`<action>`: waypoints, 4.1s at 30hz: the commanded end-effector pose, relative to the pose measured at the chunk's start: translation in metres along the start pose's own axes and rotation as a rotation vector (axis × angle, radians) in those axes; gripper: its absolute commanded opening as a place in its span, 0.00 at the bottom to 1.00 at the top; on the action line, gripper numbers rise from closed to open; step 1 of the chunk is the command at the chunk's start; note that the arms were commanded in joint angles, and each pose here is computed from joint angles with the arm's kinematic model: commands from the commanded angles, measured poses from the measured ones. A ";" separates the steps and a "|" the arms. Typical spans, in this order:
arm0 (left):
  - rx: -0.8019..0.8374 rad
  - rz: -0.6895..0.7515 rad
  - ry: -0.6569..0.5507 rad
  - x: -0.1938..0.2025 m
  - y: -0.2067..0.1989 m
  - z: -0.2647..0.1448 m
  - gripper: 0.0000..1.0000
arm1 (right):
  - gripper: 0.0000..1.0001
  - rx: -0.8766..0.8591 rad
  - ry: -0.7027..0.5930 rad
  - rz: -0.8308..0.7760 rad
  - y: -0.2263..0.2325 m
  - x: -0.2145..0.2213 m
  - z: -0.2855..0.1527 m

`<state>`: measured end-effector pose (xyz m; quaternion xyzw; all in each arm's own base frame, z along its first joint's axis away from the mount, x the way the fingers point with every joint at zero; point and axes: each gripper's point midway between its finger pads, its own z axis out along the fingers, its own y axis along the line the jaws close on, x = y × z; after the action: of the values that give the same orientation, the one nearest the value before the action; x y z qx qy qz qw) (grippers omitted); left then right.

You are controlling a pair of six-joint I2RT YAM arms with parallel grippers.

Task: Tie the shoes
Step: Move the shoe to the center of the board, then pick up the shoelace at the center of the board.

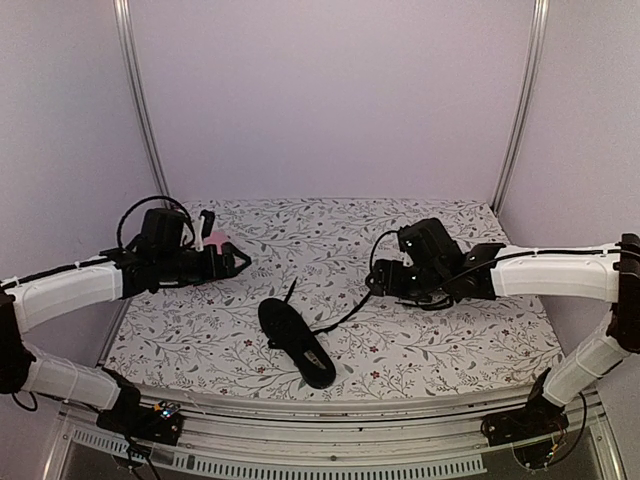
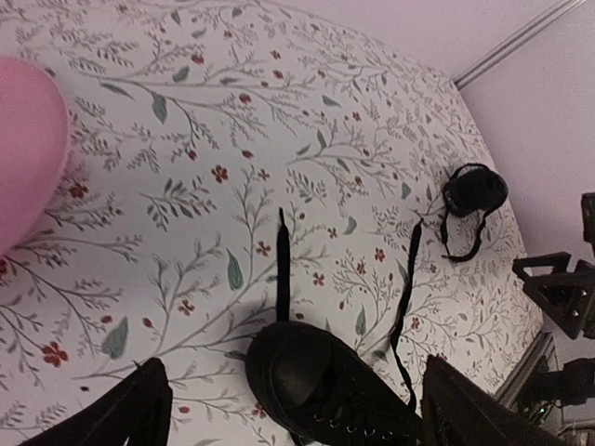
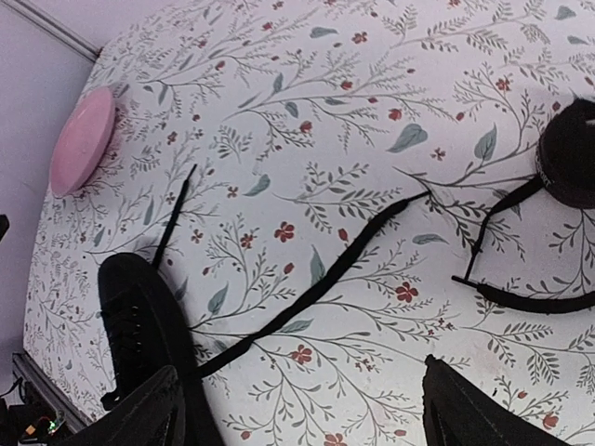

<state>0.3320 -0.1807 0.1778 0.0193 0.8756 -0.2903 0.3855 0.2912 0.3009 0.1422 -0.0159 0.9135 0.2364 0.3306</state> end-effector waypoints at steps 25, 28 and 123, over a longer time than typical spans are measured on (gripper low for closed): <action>0.106 -0.330 0.305 0.153 -0.030 0.029 0.88 | 0.59 0.430 0.148 0.017 -0.061 0.015 0.132; 0.085 -0.304 0.312 0.154 -0.027 0.037 0.87 | 0.55 0.440 0.151 0.018 -0.064 0.017 0.138; 0.699 0.373 0.234 0.073 -0.207 0.075 0.00 | 0.02 -0.593 -0.301 -0.247 0.089 -0.080 -0.077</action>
<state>0.3038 -0.3810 0.1945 0.2657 0.7812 -0.4432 0.3502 0.2951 0.3119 0.2530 -0.1422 0.7792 0.4019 0.4595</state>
